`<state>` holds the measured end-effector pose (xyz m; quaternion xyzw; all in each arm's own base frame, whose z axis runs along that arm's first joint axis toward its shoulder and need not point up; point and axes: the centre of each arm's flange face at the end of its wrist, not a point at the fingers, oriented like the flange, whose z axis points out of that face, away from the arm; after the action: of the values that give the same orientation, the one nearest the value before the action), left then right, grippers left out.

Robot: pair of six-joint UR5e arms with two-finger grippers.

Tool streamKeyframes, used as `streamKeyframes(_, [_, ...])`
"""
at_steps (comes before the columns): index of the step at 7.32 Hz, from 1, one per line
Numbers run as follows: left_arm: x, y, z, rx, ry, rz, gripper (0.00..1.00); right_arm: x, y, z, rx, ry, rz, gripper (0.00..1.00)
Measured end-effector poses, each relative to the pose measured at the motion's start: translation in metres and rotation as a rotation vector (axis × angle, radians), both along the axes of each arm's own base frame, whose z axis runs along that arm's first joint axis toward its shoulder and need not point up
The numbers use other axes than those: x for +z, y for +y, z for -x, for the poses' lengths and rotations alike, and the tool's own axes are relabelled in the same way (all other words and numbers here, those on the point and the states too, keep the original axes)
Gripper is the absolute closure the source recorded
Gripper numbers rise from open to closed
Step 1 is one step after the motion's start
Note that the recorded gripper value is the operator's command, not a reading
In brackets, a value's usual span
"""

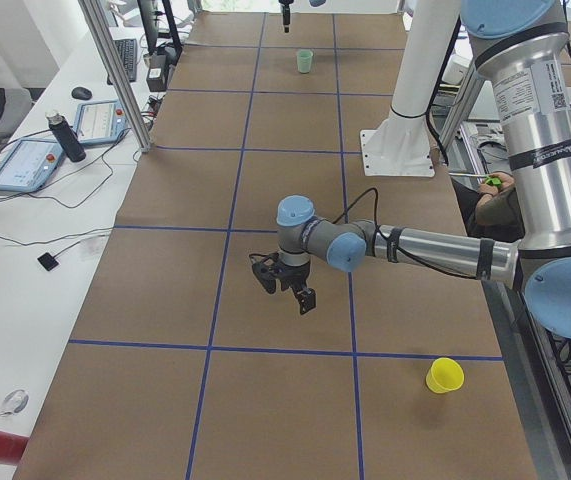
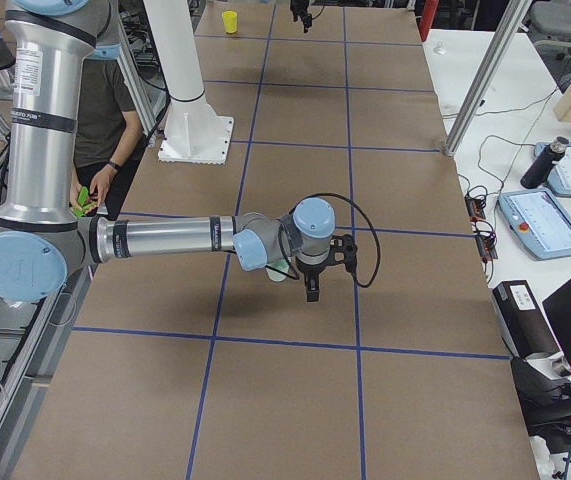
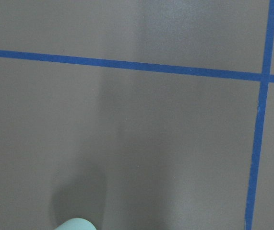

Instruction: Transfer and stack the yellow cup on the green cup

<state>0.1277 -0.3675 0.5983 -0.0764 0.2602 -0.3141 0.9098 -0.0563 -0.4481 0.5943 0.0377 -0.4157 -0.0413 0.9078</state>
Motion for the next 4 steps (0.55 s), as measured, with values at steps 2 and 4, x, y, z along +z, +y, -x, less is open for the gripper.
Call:
streamKeyframes(2, [0.002,0.038,-0.003,-0.180,-0.127,0.065,0.00,0.000,-0.001,0.002,-0.004,0.002,0.001,0.00])
streamKeyframes(4, [0.014,0.069,-0.041,-0.369,-0.308,0.169,0.00,-0.001,-0.002,0.006,-0.011,0.002,0.001,0.00])
